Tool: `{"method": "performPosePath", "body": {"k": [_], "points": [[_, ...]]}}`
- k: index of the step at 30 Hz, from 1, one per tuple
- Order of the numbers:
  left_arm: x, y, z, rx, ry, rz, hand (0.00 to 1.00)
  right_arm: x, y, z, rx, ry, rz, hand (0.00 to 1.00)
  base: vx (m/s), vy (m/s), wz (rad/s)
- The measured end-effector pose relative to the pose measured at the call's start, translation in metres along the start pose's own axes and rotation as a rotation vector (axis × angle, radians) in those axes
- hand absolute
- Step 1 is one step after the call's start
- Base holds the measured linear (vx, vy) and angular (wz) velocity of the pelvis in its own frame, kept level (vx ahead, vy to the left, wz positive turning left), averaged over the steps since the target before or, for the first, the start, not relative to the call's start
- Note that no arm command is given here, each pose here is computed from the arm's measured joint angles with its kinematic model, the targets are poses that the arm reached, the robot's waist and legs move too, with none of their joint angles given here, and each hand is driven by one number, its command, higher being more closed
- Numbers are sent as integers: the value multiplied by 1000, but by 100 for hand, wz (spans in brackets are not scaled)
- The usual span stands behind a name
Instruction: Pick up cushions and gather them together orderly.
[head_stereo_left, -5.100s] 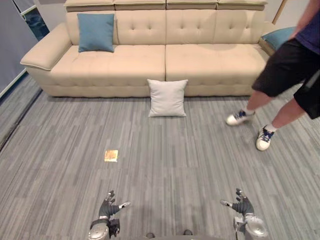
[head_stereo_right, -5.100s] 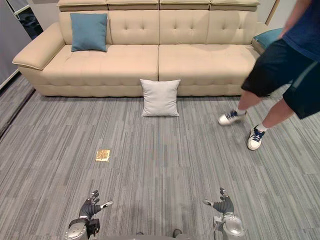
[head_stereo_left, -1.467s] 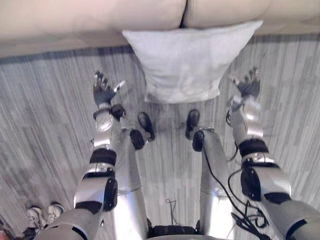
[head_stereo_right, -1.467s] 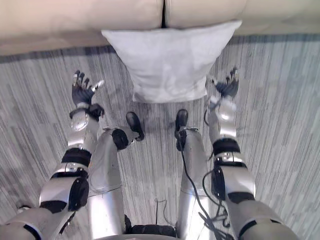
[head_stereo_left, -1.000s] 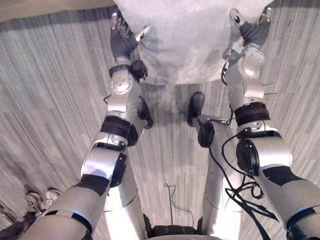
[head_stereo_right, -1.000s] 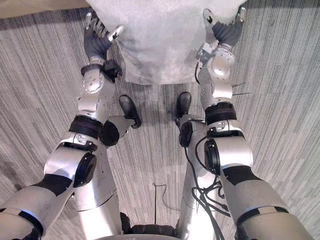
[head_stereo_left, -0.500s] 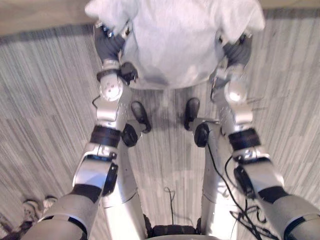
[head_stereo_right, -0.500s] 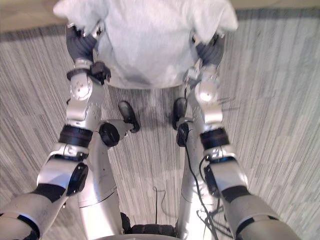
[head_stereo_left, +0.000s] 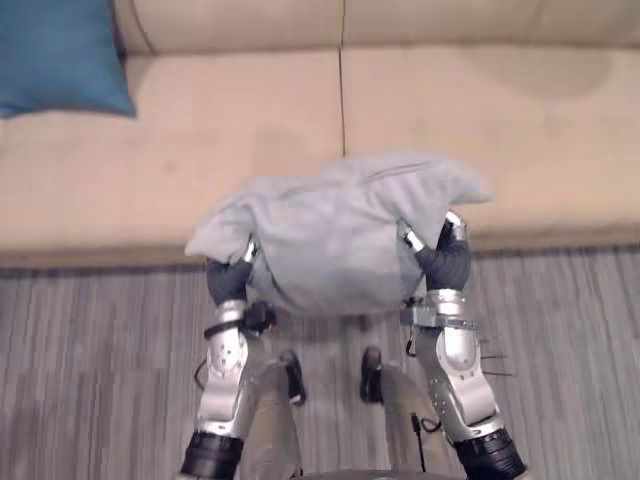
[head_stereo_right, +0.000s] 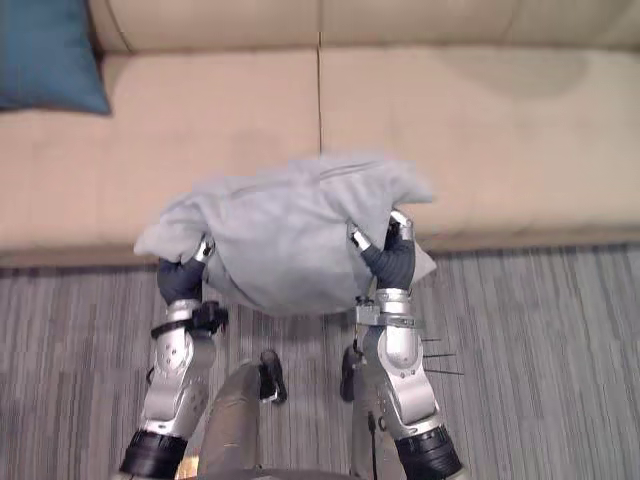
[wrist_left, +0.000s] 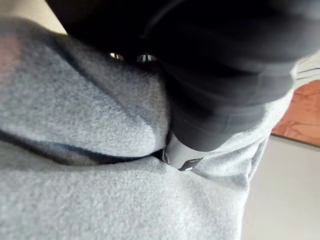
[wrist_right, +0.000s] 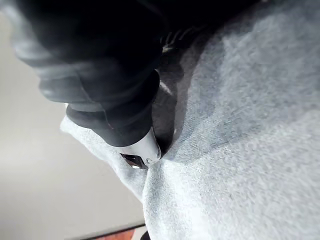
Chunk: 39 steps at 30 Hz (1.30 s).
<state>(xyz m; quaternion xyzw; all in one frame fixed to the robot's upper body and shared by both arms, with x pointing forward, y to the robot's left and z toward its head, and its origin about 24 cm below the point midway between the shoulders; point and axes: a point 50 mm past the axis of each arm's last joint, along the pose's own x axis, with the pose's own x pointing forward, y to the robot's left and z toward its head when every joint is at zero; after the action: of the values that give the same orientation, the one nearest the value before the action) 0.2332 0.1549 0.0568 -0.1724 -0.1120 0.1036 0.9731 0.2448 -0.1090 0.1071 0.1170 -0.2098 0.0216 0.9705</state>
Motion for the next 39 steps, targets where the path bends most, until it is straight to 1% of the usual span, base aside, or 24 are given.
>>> {"method": "performPosePath", "body": {"k": [4, 10, 13, 15, 22, 25, 30, 34, 36, 39], "points": [[-12, 6, -9, 39, 58, -24, 100, -4, -10, -15, -62, 75, 20, 100, 181, 10, 4], [-19, 10, -14, 64, 95, -38, 100, 3, -9, -16, -88, 72, 54, 100, 111, 41, -14], [-21, 10, -17, 75, 122, -42, 100, 11, -11, -25, -115, 99, 60, 100, 59, 56, -17], [-23, 15, -20, 110, 148, -51, 100, 9, -14, -32, -125, 131, 55, 100, 87, -4, 8], [-24, 21, -22, 155, 163, -64, 100, 6, -19, -39, -174, 191, 92, 100, 266, -136, 43], [-31, 16, -42, 141, 252, -75, 100, 3, -30, -41, -227, 224, 86, 100, 510, -219, 22], [-24, 3, -54, 110, 289, -102, 100, 5, -42, -36, -253, 212, 50, 100, 400, -157, 6], [-16, -5, -51, 94, 262, -133, 100, 11, -37, -19, -249, 126, 65, 100, 243, 23, -6], [-11, -9, -47, 88, 240, -148, 100, 15, -38, -14, -273, 89, 64, 100, 153, 135, -22], [-4, -5, -41, 135, 213, -173, 100, 16, -33, -14, -258, 76, 50, 100, 128, 199, -3]]}}
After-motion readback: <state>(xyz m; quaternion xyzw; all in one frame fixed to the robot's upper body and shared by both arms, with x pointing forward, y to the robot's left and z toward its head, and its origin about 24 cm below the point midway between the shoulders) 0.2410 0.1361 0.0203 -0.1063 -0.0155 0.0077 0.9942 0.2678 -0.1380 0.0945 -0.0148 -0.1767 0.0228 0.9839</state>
